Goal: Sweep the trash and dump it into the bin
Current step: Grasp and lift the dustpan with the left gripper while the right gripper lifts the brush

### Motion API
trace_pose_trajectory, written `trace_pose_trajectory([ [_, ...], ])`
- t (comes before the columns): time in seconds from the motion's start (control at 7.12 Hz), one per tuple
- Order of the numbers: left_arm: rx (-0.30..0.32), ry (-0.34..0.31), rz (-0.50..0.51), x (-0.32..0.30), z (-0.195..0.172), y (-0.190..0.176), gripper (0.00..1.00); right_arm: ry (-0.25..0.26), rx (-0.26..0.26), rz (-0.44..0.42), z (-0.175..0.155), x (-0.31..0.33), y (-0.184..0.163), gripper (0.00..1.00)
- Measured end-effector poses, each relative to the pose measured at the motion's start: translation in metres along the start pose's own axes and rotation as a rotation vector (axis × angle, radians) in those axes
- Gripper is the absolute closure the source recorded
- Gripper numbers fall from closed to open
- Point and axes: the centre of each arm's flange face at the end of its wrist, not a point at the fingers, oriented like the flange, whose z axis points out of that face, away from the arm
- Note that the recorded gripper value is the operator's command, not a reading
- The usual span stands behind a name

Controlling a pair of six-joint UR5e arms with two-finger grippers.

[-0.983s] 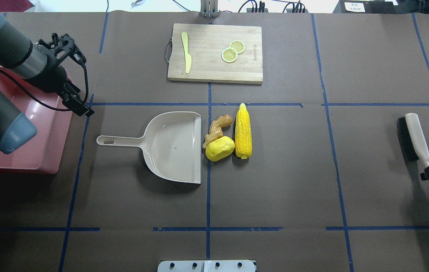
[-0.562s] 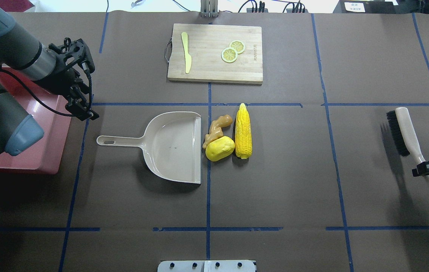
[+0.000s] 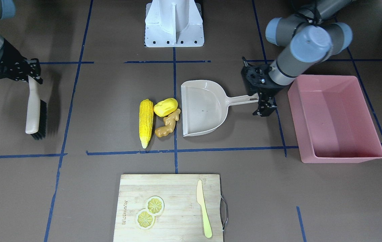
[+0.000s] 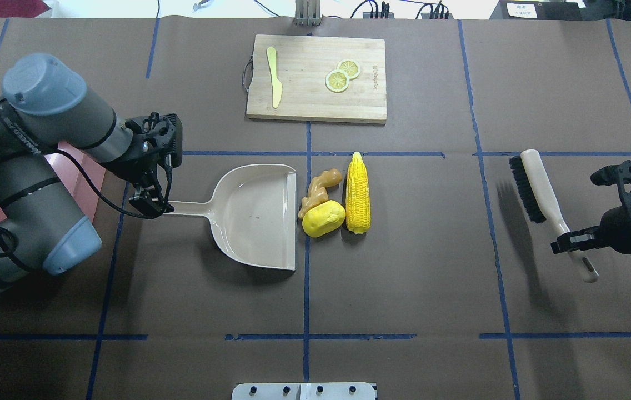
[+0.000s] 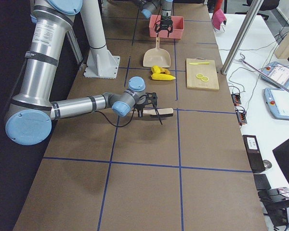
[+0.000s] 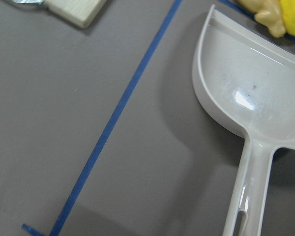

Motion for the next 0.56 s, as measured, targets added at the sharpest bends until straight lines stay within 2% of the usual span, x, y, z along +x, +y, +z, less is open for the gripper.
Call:
trace_pose_trajectory([
  [0.56,-0.029,0.001,0.057,0.033,0.033,-0.018,0.04,-0.026,-0.015,-0.012,0.007,-0.068,-0.011,1.0],
])
